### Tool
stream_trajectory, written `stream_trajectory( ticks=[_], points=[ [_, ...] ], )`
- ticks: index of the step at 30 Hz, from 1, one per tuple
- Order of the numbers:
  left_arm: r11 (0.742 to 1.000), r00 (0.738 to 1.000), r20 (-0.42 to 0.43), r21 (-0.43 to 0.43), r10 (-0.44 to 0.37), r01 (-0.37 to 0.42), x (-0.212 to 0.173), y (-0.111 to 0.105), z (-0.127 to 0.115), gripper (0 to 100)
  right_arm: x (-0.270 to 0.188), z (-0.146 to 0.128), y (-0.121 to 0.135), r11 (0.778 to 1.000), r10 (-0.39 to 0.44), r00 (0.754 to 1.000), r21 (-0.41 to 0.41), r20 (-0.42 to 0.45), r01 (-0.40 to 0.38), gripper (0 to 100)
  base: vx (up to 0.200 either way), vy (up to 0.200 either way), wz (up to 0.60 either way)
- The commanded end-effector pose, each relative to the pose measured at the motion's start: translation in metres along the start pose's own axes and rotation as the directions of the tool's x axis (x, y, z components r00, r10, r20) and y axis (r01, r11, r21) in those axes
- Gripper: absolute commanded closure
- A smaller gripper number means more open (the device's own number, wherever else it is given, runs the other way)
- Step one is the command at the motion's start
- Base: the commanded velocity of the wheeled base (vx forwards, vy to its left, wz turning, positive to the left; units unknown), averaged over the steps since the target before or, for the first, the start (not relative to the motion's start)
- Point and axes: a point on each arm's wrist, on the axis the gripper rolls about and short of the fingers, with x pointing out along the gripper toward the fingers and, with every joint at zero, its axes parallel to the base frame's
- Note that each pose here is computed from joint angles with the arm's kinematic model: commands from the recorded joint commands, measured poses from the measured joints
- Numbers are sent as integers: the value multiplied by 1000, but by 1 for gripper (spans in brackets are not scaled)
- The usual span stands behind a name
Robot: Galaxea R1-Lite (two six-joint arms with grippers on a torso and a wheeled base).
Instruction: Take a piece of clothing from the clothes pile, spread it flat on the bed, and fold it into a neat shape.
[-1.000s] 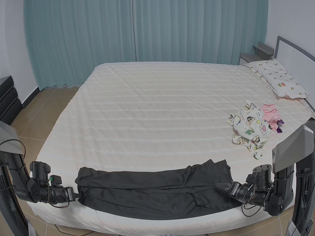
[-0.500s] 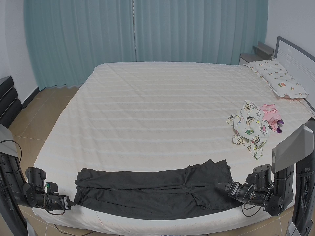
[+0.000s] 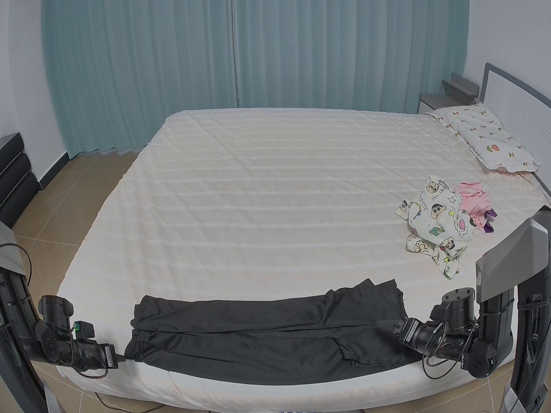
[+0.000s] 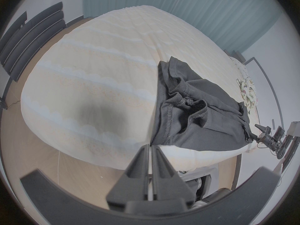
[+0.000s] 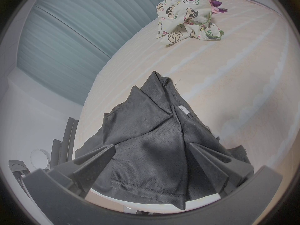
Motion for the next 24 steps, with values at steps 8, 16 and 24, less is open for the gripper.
stream_trajectory(
  ticks=[8,16,24],
  points=[
    [999,998,60,-43,35,-32,-6,2,8,0,0,1,1,1000,13,1000,-3,12,-13,0,0,0,0],
    [983,973,230,-172,-30,71,-25,-27,40,0,0,1,1,1000,13,1000,-3,12,-13,0,0,0,0],
    [922,962,207,-307,-179,238,-17,-84,45,0,0,0,0,1000,9,1000,-1,8,-9,0,0,0,0]
  ],
)
